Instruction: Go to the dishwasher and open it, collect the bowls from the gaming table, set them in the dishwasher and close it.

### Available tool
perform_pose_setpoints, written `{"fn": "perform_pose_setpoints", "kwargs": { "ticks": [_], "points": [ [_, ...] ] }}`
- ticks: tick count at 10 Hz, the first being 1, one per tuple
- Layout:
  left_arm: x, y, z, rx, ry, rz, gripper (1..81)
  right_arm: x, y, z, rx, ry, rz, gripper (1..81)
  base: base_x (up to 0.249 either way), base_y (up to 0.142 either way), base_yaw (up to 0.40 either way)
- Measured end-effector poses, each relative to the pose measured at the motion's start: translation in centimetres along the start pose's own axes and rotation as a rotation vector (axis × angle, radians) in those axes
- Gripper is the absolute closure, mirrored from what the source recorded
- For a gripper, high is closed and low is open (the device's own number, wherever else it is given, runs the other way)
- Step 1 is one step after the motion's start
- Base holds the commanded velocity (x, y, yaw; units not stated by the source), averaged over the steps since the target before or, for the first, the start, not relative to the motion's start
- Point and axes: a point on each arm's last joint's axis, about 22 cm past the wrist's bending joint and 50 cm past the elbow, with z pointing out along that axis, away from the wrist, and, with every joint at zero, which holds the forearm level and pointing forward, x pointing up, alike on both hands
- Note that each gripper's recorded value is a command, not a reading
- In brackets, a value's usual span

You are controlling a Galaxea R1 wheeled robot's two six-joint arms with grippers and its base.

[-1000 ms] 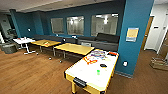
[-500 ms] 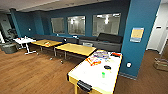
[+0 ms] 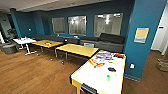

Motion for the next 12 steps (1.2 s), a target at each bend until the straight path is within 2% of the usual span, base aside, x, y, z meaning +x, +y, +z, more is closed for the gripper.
{"fn": "perform_pose_setpoints", "kwargs": {
  "ticks": [12],
  "points": [
    [0.0,-0.02,0.0,0.0,0.0,0.0,1.0,0.25,0.23,-0.04,-0.003,0.004,-0.001,1.0,0.135,0.117,0.0]
  ]
}}
